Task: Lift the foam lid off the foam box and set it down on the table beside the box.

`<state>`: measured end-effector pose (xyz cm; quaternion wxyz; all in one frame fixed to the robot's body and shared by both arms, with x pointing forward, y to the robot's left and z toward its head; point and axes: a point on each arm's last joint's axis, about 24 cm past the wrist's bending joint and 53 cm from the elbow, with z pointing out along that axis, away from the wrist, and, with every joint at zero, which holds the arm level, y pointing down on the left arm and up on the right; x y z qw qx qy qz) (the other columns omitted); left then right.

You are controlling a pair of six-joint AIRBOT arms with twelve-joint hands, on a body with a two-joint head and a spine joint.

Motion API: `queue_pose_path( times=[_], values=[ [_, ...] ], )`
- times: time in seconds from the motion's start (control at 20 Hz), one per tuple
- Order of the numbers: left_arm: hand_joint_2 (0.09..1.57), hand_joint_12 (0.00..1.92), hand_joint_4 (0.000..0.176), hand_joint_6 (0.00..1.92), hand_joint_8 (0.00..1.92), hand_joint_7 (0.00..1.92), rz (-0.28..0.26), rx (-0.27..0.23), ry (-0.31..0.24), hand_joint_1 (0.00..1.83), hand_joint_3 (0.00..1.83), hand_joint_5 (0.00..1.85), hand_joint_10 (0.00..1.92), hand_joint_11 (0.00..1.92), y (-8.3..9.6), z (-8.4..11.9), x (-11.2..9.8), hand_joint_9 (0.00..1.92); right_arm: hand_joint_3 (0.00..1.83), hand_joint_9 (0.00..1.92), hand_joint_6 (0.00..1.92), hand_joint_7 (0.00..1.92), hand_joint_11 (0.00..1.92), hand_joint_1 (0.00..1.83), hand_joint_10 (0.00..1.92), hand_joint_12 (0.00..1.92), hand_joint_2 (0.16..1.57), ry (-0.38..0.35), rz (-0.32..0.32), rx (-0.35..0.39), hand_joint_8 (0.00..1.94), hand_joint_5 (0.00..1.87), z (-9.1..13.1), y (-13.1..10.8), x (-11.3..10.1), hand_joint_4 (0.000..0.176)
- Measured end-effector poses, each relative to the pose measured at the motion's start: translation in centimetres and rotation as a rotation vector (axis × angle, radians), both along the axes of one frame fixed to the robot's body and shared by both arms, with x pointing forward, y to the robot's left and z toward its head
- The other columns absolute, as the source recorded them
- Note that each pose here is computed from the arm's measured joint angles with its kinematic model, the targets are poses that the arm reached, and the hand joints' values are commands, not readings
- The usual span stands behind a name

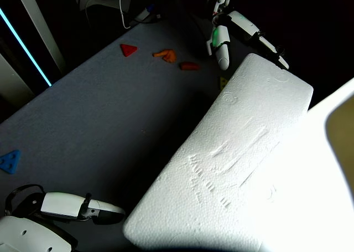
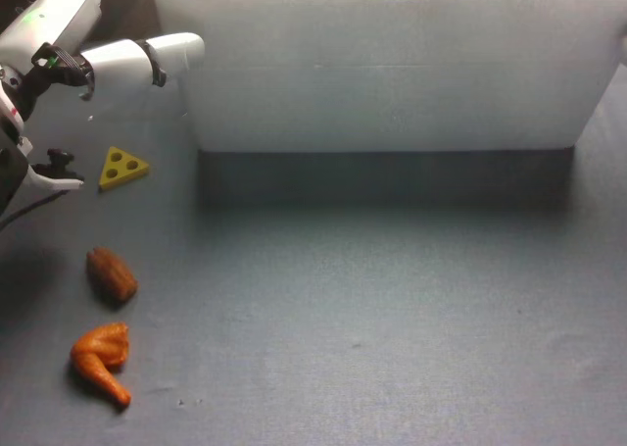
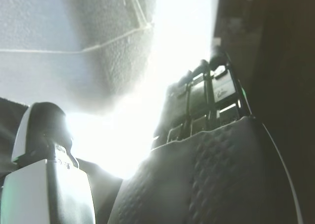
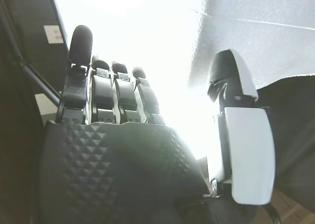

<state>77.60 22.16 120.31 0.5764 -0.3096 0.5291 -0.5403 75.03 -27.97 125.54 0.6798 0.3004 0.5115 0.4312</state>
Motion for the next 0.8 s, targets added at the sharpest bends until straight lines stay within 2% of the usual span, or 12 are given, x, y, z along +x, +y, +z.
queue_pose_path(
  times=[0.1, 0.15, 0.2, 0.25, 0.3, 0.4, 0.5, 0.6, 0.65, 0.8],
  values=[
    [1.05, 0.59, 0.006, 0.00, 0.00, 0.00, -0.002, -0.014, 0.011, 0.51, 0.00, 0.00, 0.00, 0.00, -0.1, -0.3, 0.3, 0.00, 0.00, 0.00, 0.00, 0.00, 0.00, 0.51, 0.00, 0.00, 1.17, 0.008, 0.011, 0.015, 0.00, 0.00, -0.3, 0.3, 0.2, 0.000],
    [1.04, 0.69, 0.014, 0.00, 0.00, 0.00, -0.005, -0.006, 0.015, 0.49, 0.00, 0.00, 0.00, 0.00, -0.2, -0.5, 0.3, 0.00, 0.00, 0.00, 0.00, 0.00, 0.00, 0.49, 0.00, 0.00, 1.16, 0.007, 0.013, 0.017, 0.00, 0.00, -0.3, 0.4, 0.2, 0.000],
    [1.04, 0.71, 0.018, 0.00, 0.00, 0.00, -0.008, -0.003, 0.021, 0.50, 0.00, 0.00, 0.00, 0.00, -0.3, -0.6, 0.3, 0.00, 0.00, 0.00, 0.00, 0.00, 0.00, 0.46, 0.00, 0.00, 1.17, 0.009, 0.017, 0.018, 0.00, 0.00, -0.4, 0.5, 0.3, 0.000],
    [1.04, 0.74, 0.012, 0.00, 0.00, 0.00, -0.011, 0.000, 0.020, 0.49, 0.00, 0.00, 0.00, 0.00, -0.4, -0.6, 0.4, 0.00, 0.00, 0.00, 0.00, 0.00, 0.00, 0.50, 0.00, 0.00, 1.16, 0.013, 0.022, 0.029, 0.00, 0.00, -0.5, 0.6, 0.4, 0.000],
    [1.05, 0.80, 0.002, 0.00, 0.00, 0.00, -0.009, -0.002, 0.019, 0.48, 0.00, 0.00, 0.00, 0.00, -0.4, -0.6, 0.5, 0.00, 0.00, 0.00, 0.00, 0.00, 0.00, 0.44, 0.00, 0.00, 1.18, 0.015, 0.024, 0.033, 0.00, 0.00, -0.6, 0.6, 0.5, 0.000],
    [1.05, 0.74, 0.000, 0.00, 0.00, 0.00, -0.013, -0.010, 0.020, 0.51, 0.00, 0.00, 0.00, 0.00, -0.7, -0.4, 0.7, 0.00, 0.00, 0.00, 0.00, 0.00, 0.00, 0.46, 0.00, 0.00, 1.17, 0.013, 0.032, 0.035, 0.00, 0.00, -0.5, 1.0, 0.6, 0.000],
    [1.05, 0.55, 0.005, 0.00, 0.00, 0.00, -0.018, -0.018, 0.018, 0.53, 0.00, 0.00, 0.00, 0.00, -0.9, -0.3, 0.7, 0.00, 0.00, 0.00, 0.00, 0.00, 0.00, 0.49, 0.00, 0.00, 1.14, 0.002, 0.039, 0.030, 0.00, 0.00, -0.2, 1.3, 0.7, 0.000],
    [1.06, 0.53, 0.000, 0.00, 0.00, 0.00, -0.021, -0.015, 0.018, 0.53, 0.00, 0.00, 0.00, 0.00, -1.0, -0.4, 0.8, 0.00, 0.00, 0.00, 0.00, 0.00, 0.00, 0.53, 0.00, 0.00, 1.13, 0.001, 0.040, 0.032, 0.00, 0.00, -0.1, 1.3, 0.7, 0.000],
    [1.06, 0.62, 0.000, 0.00, 0.00, 0.00, -0.021, -0.014, 0.019, 0.53, 0.00, 0.00, 0.00, 0.00, -1.0, -0.5, 0.9, 0.00, 0.00, 0.00, 0.00, 0.00, 0.03, 0.51, 0.00, 0.01, 1.14, -0.001, 0.042, 0.036, 0.00, 0.00, 0.1, 1.4, 0.9, 0.000],
    [1.07, 0.48, 0.000, 0.00, 0.00, 0.00, -0.028, -0.014, 0.021, 0.53, 0.00, 0.00, 0.00, 0.00, -1.2, -0.5, 0.8, 0.00, 0.00, 0.00, 0.00, 0.00, 0.01, 0.55, 0.00, 0.01, 1.16, -0.010, 0.046, 0.034, 0.00, 0.00, 0.4, 1.6, 0.9, 0.000]
  ],
)
